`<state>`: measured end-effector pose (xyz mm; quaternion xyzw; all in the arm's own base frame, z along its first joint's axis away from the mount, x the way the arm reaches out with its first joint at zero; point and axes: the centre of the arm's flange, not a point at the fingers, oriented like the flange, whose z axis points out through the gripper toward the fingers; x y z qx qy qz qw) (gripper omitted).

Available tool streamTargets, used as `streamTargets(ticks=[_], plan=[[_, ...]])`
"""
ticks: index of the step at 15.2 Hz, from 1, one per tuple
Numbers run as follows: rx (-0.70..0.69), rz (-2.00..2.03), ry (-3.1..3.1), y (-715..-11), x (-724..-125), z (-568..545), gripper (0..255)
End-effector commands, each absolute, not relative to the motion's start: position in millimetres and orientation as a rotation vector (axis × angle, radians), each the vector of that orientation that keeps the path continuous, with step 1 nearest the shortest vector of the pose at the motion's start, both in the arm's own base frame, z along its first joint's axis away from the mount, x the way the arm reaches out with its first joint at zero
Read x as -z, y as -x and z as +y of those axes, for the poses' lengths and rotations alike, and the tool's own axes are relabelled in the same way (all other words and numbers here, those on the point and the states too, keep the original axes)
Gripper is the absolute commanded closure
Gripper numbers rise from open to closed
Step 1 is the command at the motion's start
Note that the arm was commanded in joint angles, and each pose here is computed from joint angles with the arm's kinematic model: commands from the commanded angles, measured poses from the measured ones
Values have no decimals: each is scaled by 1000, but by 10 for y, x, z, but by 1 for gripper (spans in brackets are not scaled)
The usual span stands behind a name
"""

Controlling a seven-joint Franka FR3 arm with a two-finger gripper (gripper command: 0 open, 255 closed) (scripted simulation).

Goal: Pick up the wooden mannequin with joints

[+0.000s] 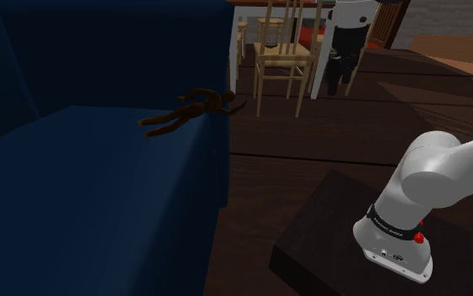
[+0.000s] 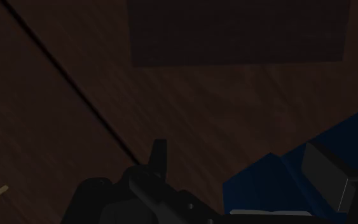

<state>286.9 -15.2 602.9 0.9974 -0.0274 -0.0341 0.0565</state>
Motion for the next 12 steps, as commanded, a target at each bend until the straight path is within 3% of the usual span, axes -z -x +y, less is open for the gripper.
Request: streamTargets(ticks=[1,12], plan=[[103,-83,-3026,-2869,-6029,-152,0],[0,572,-3003,-4025,-6073,442,0]])
